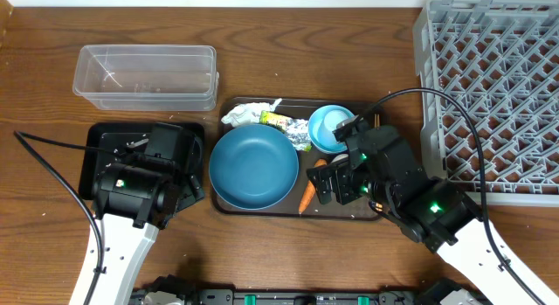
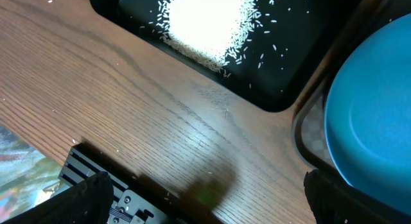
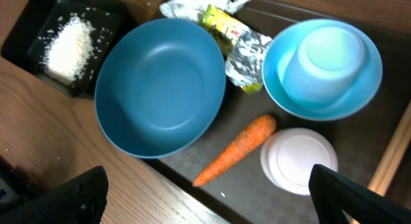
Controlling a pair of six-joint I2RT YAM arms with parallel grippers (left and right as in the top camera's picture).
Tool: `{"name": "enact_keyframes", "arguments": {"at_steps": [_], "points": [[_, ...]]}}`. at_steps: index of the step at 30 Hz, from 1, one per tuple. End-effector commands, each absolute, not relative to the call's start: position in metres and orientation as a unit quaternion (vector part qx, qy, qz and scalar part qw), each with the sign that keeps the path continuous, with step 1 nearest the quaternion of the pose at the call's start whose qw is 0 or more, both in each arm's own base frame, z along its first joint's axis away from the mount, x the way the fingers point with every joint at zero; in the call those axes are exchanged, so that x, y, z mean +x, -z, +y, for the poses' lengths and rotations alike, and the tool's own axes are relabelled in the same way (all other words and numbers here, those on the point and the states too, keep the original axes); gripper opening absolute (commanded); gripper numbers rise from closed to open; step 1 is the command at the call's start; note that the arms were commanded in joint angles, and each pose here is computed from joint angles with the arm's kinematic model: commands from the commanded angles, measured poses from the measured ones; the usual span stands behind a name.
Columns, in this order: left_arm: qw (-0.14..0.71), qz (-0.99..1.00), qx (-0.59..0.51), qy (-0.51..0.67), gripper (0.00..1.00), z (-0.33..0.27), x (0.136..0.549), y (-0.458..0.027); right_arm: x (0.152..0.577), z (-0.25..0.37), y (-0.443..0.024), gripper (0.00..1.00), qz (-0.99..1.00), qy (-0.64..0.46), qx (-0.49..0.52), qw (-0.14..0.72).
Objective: Sort waste into correct bins and load items into the dishwasher rack
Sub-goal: 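Reach the right gripper to the white cup and grasp it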
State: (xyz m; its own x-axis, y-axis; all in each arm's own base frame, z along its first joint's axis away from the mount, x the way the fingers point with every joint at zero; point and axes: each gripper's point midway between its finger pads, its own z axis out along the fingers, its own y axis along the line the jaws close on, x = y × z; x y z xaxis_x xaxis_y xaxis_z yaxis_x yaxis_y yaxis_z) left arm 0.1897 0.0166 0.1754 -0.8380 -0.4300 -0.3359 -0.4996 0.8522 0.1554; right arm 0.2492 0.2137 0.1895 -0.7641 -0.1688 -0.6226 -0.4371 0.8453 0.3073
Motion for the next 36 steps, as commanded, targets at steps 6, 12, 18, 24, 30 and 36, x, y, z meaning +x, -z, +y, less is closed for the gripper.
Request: {"name": "enact_keyframes", "arguments": {"at_steps": [6,12,18,24,30,36], "points": [[0.152,0.948,-0.254,-0.121,0.98,0.019,0.191,-0.179,0.269,0.21,-0.17,0.99,0.924,-0.166,-0.166,0.301],[0.152,0.948,-0.254,-0.121,0.98,0.019,0.191,-0.179,0.279,0.201,-0.148,0.99,0.936,-0.107,-0.158,0.295],[0.152,0.948,-0.254,-0.121,0.98,0.019,0.191,-0.179,0.282,0.202,-0.12,0.99,0.946,-0.067,-0.164,0.271],[0.152,0.948,-0.254,-0.121,0.98,0.019,0.191,-0.179,0.287,0.189,-0.099,0.99,0.959,-0.024,-0.127,0.253],[0.152,0.948,-0.254,-0.121,0.98,0.019,0.191,-0.179,0.29,0.178,-0.097,0.99,0.961,0.003,-0.103,0.258],[0.152,0.948,-0.254,-0.121,0.98,0.019,0.191,-0.179,0.292,0.177,-0.085,0.99,0.964,0.016,-0.104,0.246]]}}
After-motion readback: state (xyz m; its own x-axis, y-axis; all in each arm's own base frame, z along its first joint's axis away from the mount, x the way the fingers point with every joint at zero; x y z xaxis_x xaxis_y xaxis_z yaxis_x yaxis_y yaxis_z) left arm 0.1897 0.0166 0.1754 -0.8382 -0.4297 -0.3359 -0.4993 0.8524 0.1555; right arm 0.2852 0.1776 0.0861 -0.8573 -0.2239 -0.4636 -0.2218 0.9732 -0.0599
